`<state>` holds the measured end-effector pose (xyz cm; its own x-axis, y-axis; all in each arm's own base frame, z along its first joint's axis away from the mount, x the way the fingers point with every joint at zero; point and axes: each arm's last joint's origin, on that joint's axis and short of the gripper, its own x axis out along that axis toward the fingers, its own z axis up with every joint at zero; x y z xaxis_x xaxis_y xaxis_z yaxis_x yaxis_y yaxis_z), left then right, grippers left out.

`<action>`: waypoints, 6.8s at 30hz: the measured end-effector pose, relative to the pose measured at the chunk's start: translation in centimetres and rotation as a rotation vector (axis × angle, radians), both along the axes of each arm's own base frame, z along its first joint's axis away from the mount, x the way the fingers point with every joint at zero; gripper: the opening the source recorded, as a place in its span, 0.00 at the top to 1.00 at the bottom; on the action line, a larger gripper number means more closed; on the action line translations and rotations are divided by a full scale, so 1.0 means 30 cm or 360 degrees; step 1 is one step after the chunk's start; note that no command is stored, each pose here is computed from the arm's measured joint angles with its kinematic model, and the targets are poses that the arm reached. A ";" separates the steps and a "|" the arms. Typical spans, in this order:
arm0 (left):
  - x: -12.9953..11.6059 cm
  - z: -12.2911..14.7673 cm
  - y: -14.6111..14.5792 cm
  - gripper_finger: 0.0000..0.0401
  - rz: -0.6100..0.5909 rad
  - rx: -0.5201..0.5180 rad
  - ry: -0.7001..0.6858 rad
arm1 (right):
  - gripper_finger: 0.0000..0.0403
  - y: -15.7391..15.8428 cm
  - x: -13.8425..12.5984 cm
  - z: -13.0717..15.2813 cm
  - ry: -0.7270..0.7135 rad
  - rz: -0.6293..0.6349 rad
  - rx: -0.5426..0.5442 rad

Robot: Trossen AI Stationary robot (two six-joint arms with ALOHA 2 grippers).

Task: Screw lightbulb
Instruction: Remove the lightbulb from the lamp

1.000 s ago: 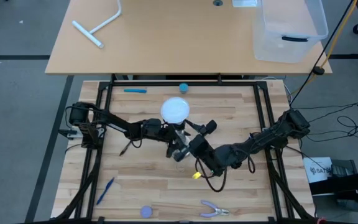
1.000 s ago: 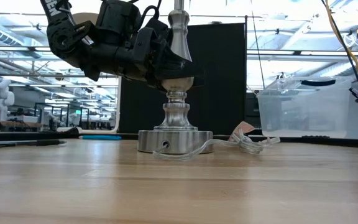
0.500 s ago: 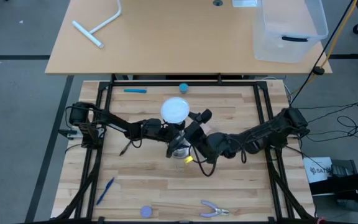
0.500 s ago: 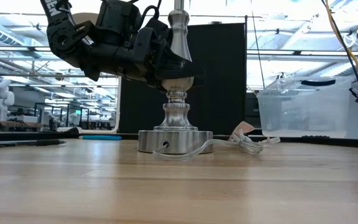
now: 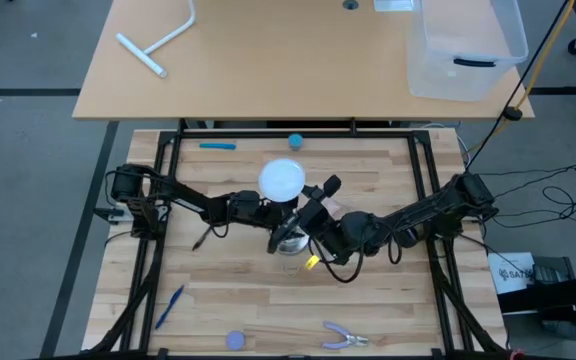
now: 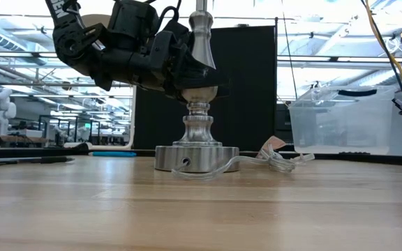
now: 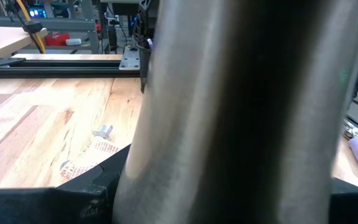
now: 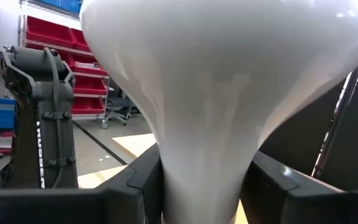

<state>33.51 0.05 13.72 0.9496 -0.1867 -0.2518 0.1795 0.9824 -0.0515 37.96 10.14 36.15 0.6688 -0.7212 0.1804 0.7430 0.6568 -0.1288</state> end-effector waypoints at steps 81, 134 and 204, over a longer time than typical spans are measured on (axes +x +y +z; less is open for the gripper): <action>-0.001 -0.002 0.000 0.36 -0.0003 0.0004 0.0007 | 0.41 0.116 -0.080 -0.007 0.0447 -0.0480 0.0018; 0.000 -0.001 0.000 0.36 -0.0002 0.0003 0.0003 | 0.62 0.007 -0.024 0.035 -0.0076 -0.0061 -0.0012; -0.027 0.128 -0.025 0.18 0.0051 -0.0098 -0.0137 | 0.61 0.062 -0.176 0.151 0.0363 -0.0355 -0.0109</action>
<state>32.71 -0.68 17.57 0.9730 -0.1683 -0.1578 0.1542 0.9832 -0.0980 32.69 12.00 40.69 0.5245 -0.8458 0.0973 0.8144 0.4651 -0.3470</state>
